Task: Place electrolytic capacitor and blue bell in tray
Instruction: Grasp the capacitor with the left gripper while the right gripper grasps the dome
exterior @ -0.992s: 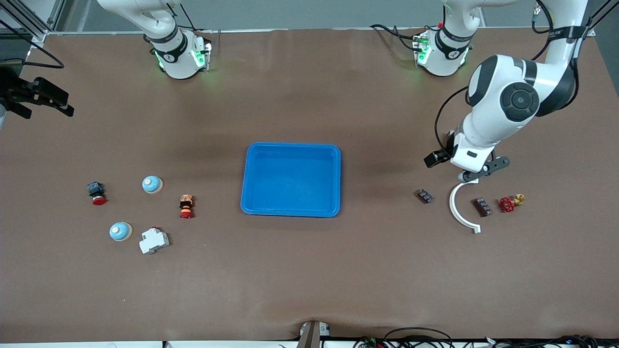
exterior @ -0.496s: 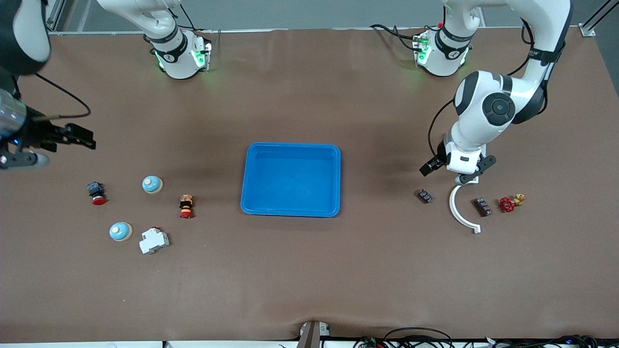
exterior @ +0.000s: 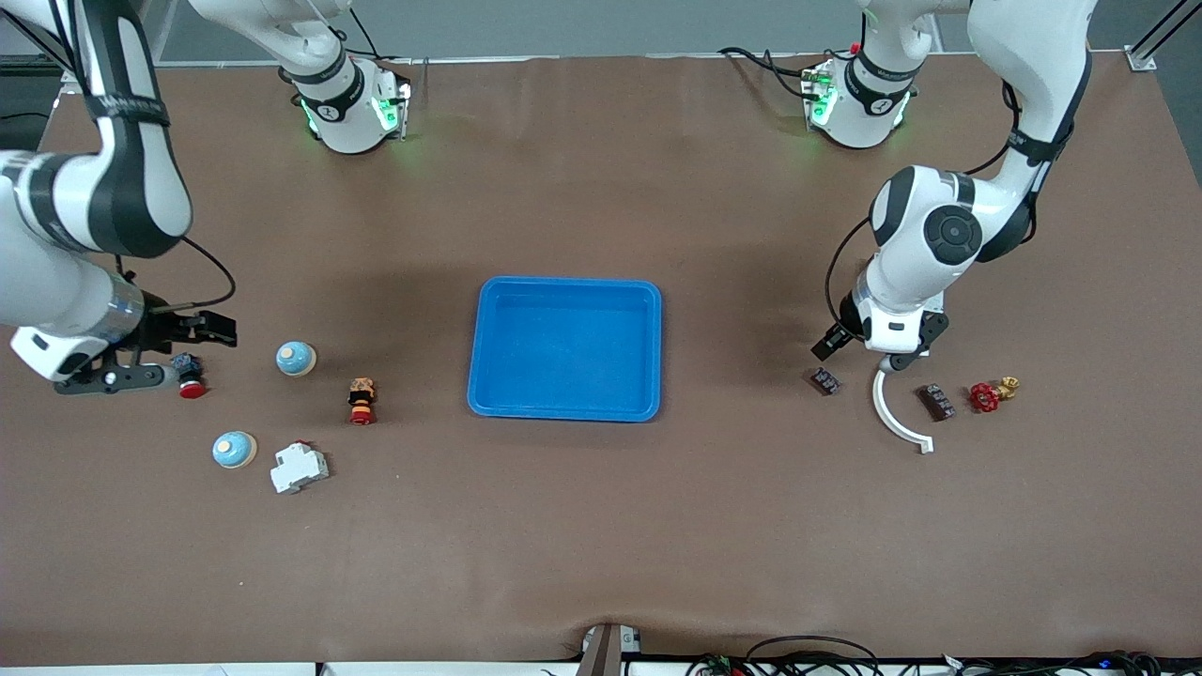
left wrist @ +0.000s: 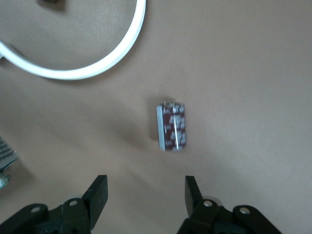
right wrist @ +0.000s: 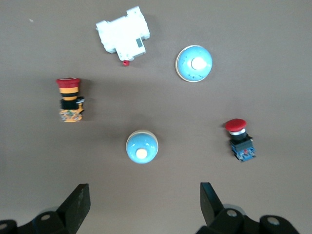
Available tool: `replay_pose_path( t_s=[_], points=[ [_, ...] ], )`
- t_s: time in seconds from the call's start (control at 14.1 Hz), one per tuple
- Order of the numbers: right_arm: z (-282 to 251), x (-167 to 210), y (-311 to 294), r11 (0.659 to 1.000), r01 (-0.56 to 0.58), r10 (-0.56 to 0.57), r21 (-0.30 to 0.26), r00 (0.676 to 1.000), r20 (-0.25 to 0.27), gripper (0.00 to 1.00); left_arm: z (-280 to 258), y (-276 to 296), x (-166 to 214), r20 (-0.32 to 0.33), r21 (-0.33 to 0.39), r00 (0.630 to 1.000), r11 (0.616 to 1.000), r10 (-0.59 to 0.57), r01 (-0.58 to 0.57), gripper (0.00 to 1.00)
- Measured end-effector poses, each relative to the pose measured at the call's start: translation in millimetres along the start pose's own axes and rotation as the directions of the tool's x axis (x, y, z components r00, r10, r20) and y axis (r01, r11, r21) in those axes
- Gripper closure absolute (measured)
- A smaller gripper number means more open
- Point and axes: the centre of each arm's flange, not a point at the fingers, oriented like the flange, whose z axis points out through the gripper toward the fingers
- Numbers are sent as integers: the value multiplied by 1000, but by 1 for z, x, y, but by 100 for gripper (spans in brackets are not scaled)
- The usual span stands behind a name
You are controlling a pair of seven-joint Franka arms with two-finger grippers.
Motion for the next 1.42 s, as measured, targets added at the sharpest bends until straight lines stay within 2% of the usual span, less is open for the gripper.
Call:
replay_pose_path(
  t_s=[0.28, 0.57, 0.85, 1.13, 1.42],
  points=[
    [63, -3, 4, 1000, -12, 12, -3, 1000, -22, 0, 23, -6, 7, -3, -7, 1000, 1000, 0, 0, 28],
    [112, -18, -7, 999, -33, 34, 31, 999, -28, 0, 24, 3, 15, -10, -20, 1000, 1000, -12, 11, 28],
    [137, -26, -18, 999, -19, 19, 33, 1000, -2, 0, 21, 13, 30, -20, -43, 998, 997, -58, 57, 28],
    [156, -29, -19, 1000, -19, 19, 24, 1000, -20, 0, 33, 21, 37, -20, -69, 996, 994, -88, 86, 28],
    [172, -26, -17, 1000, 11, -11, 11, 999, -44, 0, 47, 20, 36, -15, -66, 997, 995, -81, 80, 27]
  ],
)
